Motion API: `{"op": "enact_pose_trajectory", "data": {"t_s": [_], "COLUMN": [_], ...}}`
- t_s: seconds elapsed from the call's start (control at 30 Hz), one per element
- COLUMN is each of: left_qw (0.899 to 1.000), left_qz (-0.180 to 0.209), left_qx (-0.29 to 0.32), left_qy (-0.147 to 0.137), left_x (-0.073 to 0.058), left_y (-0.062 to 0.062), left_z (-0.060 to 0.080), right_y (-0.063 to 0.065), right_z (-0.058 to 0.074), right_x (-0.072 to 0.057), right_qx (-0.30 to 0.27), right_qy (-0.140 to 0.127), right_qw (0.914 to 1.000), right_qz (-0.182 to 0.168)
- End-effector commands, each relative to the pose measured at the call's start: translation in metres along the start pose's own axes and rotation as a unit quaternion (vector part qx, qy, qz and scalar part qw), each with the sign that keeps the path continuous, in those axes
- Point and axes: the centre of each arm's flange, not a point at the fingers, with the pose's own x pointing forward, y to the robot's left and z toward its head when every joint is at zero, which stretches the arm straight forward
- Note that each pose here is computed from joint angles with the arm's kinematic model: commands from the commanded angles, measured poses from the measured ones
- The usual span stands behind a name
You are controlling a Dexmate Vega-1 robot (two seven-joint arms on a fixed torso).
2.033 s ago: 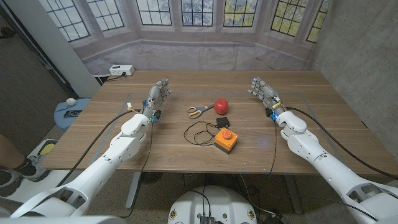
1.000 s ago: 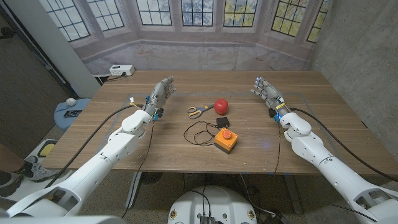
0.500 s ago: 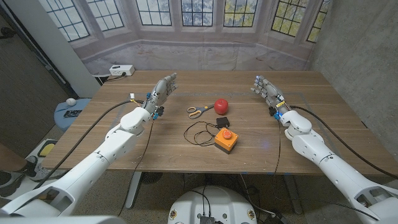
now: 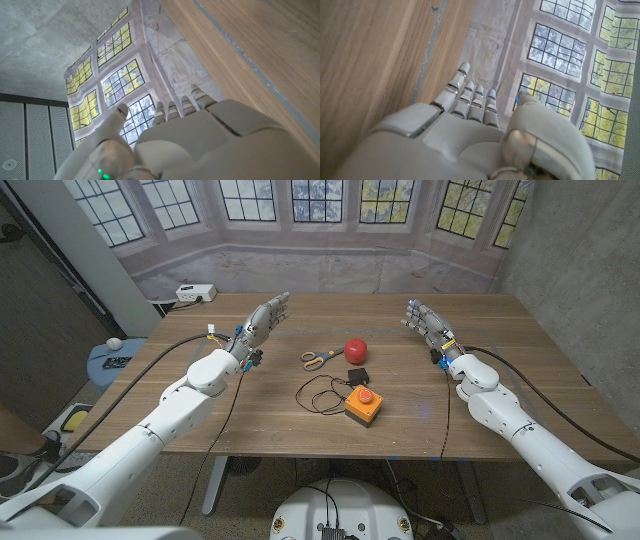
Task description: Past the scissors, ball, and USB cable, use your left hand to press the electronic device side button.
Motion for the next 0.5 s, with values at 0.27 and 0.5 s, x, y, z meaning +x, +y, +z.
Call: {"op": "enact_pose_trajectory", "data": {"t_s": [0.27, 0.5], "left_qw": [0.994, 0.987], "left_qz": [-0.059, -0.093], "left_qx": [0.085, 0.127], "left_qy": [-0.020, -0.021], "left_x": [-0.008, -0.006], "left_y": [-0.005, -0.011], "left_z": [0.038, 0.048], "right_y": [-0.011, -0.017], "right_z": [0.009, 0.011], "right_x": [0.005, 0.003], "right_qx": [-0.009, -0.011], "right_qy": [-0.004, -0.008], "right_qw": [0.9999, 0.9999], "right_qz": [0.000, -0.004]}}
